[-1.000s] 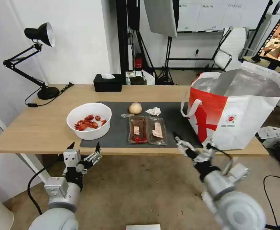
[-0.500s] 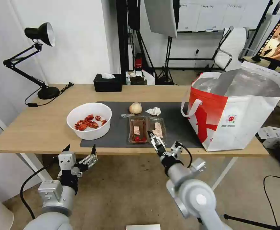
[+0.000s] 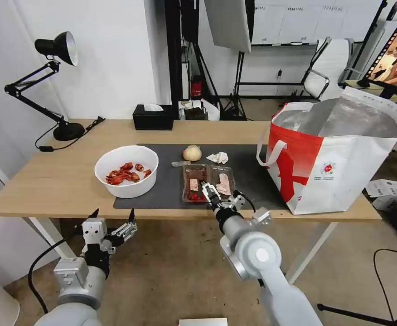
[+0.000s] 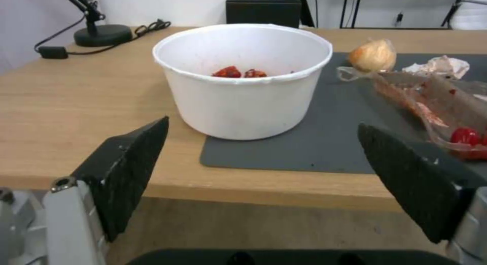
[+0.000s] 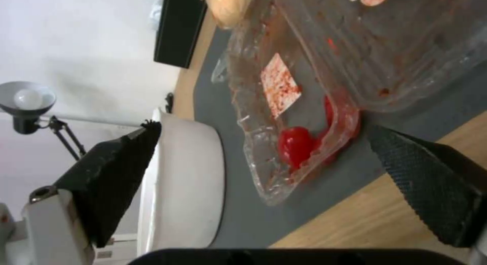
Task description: Pick up the trash from the table and place it into the takeout bag.
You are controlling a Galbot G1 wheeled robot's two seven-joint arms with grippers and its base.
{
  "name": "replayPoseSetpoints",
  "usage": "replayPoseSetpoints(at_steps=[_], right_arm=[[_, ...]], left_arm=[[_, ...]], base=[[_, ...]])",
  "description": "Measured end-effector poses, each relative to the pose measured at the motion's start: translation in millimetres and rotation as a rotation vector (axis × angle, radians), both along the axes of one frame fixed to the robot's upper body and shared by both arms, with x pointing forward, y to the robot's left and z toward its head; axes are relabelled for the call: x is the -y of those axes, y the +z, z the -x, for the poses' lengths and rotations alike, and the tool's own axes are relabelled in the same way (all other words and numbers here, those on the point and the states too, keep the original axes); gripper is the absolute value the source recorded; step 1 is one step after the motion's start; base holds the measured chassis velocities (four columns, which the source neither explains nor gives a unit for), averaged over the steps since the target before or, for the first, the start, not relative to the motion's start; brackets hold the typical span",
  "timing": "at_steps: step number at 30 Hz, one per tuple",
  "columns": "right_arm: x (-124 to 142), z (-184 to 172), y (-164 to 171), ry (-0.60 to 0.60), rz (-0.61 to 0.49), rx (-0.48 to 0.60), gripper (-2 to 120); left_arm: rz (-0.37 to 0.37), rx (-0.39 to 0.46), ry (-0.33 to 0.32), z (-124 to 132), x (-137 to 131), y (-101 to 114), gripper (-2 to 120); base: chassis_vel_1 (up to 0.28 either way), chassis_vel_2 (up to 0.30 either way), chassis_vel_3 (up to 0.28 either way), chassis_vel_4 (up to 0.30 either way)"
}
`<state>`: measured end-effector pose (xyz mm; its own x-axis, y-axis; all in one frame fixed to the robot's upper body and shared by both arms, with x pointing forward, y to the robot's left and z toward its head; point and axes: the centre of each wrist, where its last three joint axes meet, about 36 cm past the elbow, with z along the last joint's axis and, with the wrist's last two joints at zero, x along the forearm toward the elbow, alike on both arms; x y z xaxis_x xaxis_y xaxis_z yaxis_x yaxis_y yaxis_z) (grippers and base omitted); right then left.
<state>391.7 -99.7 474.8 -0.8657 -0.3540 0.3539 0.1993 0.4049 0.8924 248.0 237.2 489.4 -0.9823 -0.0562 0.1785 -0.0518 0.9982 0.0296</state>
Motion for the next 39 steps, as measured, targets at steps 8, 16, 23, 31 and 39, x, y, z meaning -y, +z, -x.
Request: replayPoseSetpoints(at_steps=[8,16,23,31,39], right_arm=[[-4,-7,-3,-0.014,0.016,-0.036,100],[-9,-12,-4,-0.030,0.009,-0.054,100],[-6,-13,-2,-0.064,0.011,-0.062,100],[8,-6,-7,-0.157,0.058,0.003,100],[30,-16,-4,-0.157,0.132,0.203,100]], left_arm=[[-0.007,-0.009,0.004,4,-1,0,100],[-0.016,-0.016,0.006,6,-1,-1,100],[-0.018,-0.014,0.010,7,-1,1,100],[-0.022,-0.013,0.010,8,0,1,100],[-0.022,-0.017,0.008,9,1,-1,100]], base=[[0.000,0.000,0.000,0.000],[0.000,0.000,0.000,0.000],[0.000,0.000,0.000,0.000],[0.000,0.000,0.000,0.000],[0.000,0.000,0.000,0.000]])
